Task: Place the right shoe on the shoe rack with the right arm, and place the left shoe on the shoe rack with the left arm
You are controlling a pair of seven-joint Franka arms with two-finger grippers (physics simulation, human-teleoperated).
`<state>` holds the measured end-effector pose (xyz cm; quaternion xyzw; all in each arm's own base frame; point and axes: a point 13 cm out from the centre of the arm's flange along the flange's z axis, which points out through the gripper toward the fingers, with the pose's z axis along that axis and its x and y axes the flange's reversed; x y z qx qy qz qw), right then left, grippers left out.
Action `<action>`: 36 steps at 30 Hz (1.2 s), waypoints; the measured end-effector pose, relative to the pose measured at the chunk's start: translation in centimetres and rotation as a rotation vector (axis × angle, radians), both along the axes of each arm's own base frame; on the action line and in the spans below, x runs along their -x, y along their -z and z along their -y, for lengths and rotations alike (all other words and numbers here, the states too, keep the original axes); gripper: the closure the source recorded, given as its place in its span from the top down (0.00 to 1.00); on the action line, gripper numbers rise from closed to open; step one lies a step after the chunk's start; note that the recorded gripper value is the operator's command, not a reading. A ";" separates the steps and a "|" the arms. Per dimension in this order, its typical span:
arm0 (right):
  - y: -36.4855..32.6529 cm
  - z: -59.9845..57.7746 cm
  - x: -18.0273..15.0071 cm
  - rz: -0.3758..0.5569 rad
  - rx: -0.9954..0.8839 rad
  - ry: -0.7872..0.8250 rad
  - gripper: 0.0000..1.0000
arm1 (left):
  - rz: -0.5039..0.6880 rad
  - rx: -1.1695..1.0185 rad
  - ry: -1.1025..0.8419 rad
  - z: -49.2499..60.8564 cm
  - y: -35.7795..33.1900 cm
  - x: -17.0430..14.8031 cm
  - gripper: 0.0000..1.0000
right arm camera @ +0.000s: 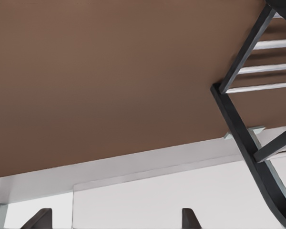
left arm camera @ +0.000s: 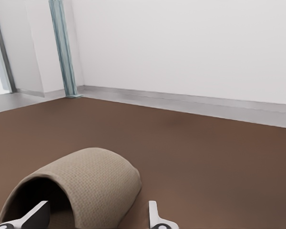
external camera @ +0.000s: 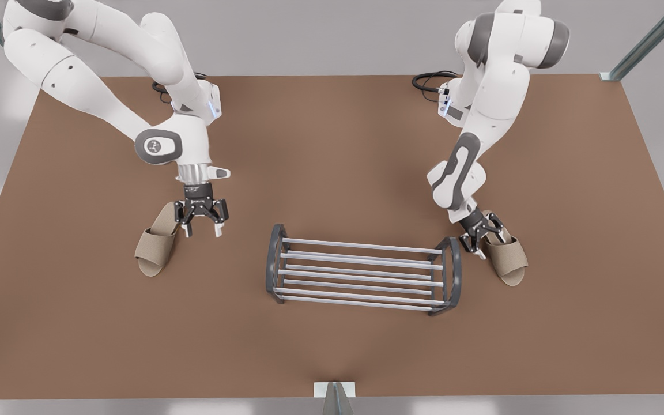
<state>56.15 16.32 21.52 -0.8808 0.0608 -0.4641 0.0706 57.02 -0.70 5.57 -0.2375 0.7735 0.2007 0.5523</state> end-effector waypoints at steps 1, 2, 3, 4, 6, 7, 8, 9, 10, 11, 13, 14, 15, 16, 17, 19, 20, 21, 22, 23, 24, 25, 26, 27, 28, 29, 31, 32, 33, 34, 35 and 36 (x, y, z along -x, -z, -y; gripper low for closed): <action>2.0 1.0 0.2 -0.017 -0.004 -0.004 1.00 | 0.006 -0.003 0.004 0.0 -0.1 -0.4 1.00; 3.8 2.0 0.3 -0.020 0.015 -0.012 1.00 | 0.010 -0.006 0.005 -0.2 -0.1 -0.8 1.00; 5.2 3.1 0.2 -0.016 0.049 -0.020 1.00 | 0.014 -0.009 0.004 -0.6 -0.1 -1.2 1.00; 6.2 3.7 0.3 -0.007 0.084 -0.026 1.00 | 0.019 -0.012 0.008 -0.7 -0.2 -1.6 1.00; 7.1 3.5 1.0 0.030 0.141 -0.050 1.00 | 0.025 -0.016 0.015 -0.7 -0.3 -2.1 1.00; 7.1 3.6 0.8 0.053 0.160 -0.052 1.00 | 0.029 -0.017 0.016 -0.7 -0.3 -2.4 1.00; 6.9 3.6 0.5 0.076 0.179 -0.050 1.00 | 0.034 -0.018 0.016 -0.8 -0.4 -2.8 1.00; 6.7 3.9 -0.1 0.097 0.196 -0.041 1.00 | 0.039 -0.018 0.016 -0.9 -0.5 -3.1 1.00; 6.4 4.4 -1.0 0.112 0.195 -0.020 1.00 | 0.042 -0.018 0.016 -0.9 -0.6 -3.3 1.00; 6.2 4.9 -1.7 0.126 0.208 -0.004 1.00 | 0.047 -0.018 0.017 -0.9 -0.7 -3.6 1.00; 5.6 6.2 -3.0 0.157 0.279 0.011 1.00 | 0.054 -0.018 0.018 -0.8 -0.9 -4.0 1.00; 5.3 6.8 -3.6 0.169 0.311 0.018 1.00 | 0.054 -0.018 0.018 -0.9 -0.9 -4.1 1.00; 5.1 7.4 -4.2 0.177 0.339 0.025 1.00 | 0.053 -0.020 0.019 -0.9 -0.8 -4.1 1.00; 5.0 7.8 -4.7 0.182 0.364 0.028 1.00 | 0.053 -0.021 0.021 -0.9 -0.6 -4.2 1.00; 4.9 7.8 -5.0 0.186 0.384 0.027 1.00 | 0.052 -0.024 0.024 -0.9 -0.3 -4.5 1.00; 5.4 8.1 -5.3 0.183 0.431 0.020 1.00 | 0.050 -0.030 0.029 -0.9 0.2 -4.8 1.00; 5.4 8.3 -5.9 0.186 0.445 0.024 1.00 | 0.049 -0.034 0.032 -0.9 0.4 -4.9 1.00; 5.6 8.7 -6.6 0.186 0.457 0.034 1.00 | 0.048 -0.037 0.032 -1.2 0.6 -5.1 1.00; 5.7 9.7 -7.4 0.184 0.463 0.048 1.00 | 0.049 -0.039 0.033 -1.5 0.6 -5.2 1.00; 5.7 10.9 -8.4 0.182 0.465 0.061 1.00 | 0.049 -0.041 0.035 -1.6 0.7 -5.4 1.00; 5.8 11.7 -8.9 0.180 0.464 0.065 1.00 | 0.051 -0.042 0.037 -1.6 0.7 -5.6 1.00; 6.1 12.0 -9.0 0.176 0.461 0.060 1.00 | 0.050 -0.044 0.041 -1.5 0.9 -5.8 1.00; 6.3 11.9 -8.9 0.173 0.455 0.051 1.00 | 0.053 -0.045 0.044 -1.6 0.9 -6.0 1.00; 6.5 11.6 -8.8 0.171 0.449 0.037 1.00 | 0.056 -0.046 0.047 -1.7 0.8 -6.3 1.00; 6.7 11.7 -8.6 0.167 0.440 0.031 1.00 | 0.057 -0.047 0.050 -1.7 0.7 -6.4 1.00; 7.0 11.7 -8.5 0.165 0.432 0.025 1.00 | 0.058 -0.047 0.052 -1.7 0.7 -6.5 1.00; 8.8 11.8 -7.7 0.163 0.436 0.003 1.00 | 0.062 -0.047 0.058 -1.5 0.6 -6.8 1.00; 9.4 11.9 -7.5 0.163 0.440 -0.004 1.00 | 0.065 -0.046 0.060 -1.3 0.4 -7.0 1.00; 9.8 12.0 -7.4 0.158 0.439 -0.007 1.00 | 0.068 -0.046 0.061 -1.3 0.3 -7.1 0.99; 10.1 12.1 -7.3 0.153 0.436 -0.008 1.00 | 0.069 -0.045 0.062 -1.2 0.2 -7.1 0.98; 10.1 12.1 -7.2 0.152 0.431 -0.010 1.00 | 0.071 -0.045 0.062 -1.2 0.1 -7.2 0.97; 10.0 11.9 -7.1 0.154 0.427 -0.016 1.00 | 0.072 -0.046 0.061 -1.3 0.0 -7.2 0.93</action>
